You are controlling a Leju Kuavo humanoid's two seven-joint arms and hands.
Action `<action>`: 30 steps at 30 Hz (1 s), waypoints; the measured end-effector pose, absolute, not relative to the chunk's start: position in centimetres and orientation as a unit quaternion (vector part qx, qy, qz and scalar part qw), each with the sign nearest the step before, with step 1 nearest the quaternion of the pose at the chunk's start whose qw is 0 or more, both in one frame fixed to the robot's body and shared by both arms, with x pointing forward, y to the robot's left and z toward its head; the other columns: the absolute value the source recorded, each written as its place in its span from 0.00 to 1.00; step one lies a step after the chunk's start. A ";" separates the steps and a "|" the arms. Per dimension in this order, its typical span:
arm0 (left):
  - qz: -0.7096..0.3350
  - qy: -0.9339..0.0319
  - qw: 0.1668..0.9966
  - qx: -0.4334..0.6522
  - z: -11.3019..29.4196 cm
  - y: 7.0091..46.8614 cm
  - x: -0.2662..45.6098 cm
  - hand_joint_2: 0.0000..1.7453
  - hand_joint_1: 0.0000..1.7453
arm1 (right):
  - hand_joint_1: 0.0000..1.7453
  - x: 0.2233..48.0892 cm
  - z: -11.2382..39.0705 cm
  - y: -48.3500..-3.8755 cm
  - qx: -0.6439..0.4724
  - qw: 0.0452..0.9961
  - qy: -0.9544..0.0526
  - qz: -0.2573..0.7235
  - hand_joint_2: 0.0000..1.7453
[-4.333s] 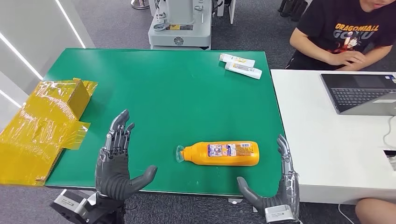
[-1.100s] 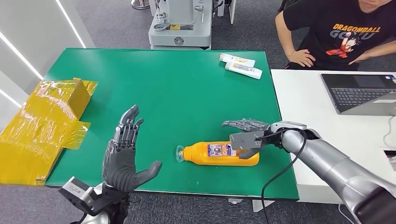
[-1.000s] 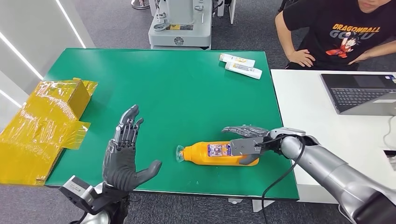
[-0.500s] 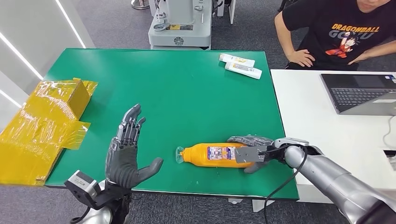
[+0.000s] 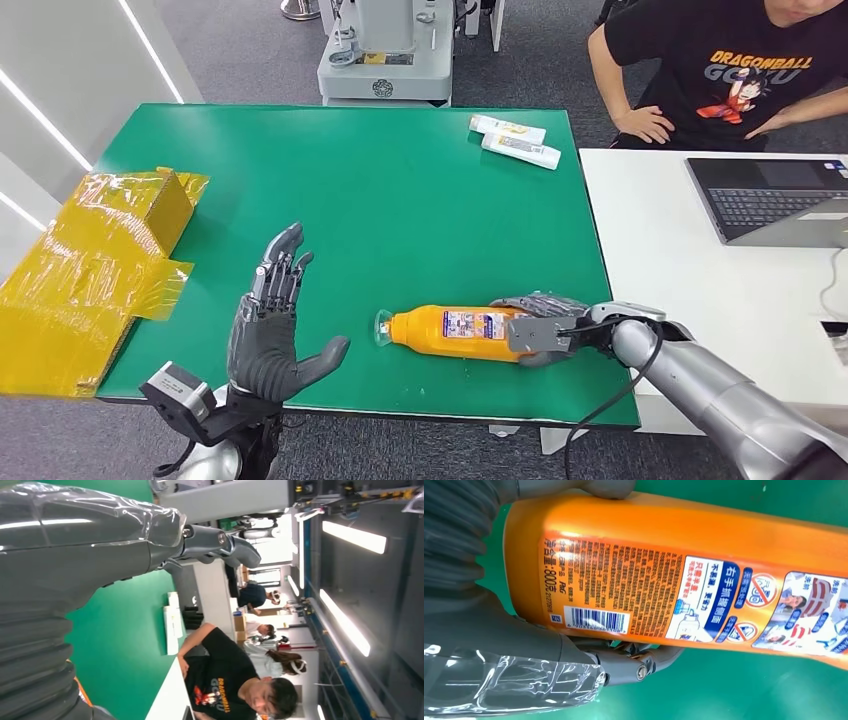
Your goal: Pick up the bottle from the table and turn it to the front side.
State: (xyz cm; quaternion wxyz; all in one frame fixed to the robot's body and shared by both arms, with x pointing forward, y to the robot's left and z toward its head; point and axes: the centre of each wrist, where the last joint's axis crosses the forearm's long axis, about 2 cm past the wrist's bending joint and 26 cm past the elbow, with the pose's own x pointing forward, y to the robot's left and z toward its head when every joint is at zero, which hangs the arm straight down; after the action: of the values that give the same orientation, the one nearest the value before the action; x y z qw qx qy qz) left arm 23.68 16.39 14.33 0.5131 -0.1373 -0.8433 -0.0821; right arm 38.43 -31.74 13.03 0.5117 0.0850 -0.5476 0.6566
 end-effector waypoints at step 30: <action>-0.076 -0.846 0.515 -0.121 13.9 16.2 23.5 1.00 0.00 | 1.00 35.0 14.5 -31.6 -0.007 0.426 -0.750 0.506 1.00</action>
State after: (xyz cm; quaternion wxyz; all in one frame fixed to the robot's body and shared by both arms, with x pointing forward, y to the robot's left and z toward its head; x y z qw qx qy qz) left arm 23.51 16.22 13.91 0.5147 -0.1206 -0.8455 -0.0755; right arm 34.96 -31.65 14.49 0.4261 -0.0071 -0.7498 0.5062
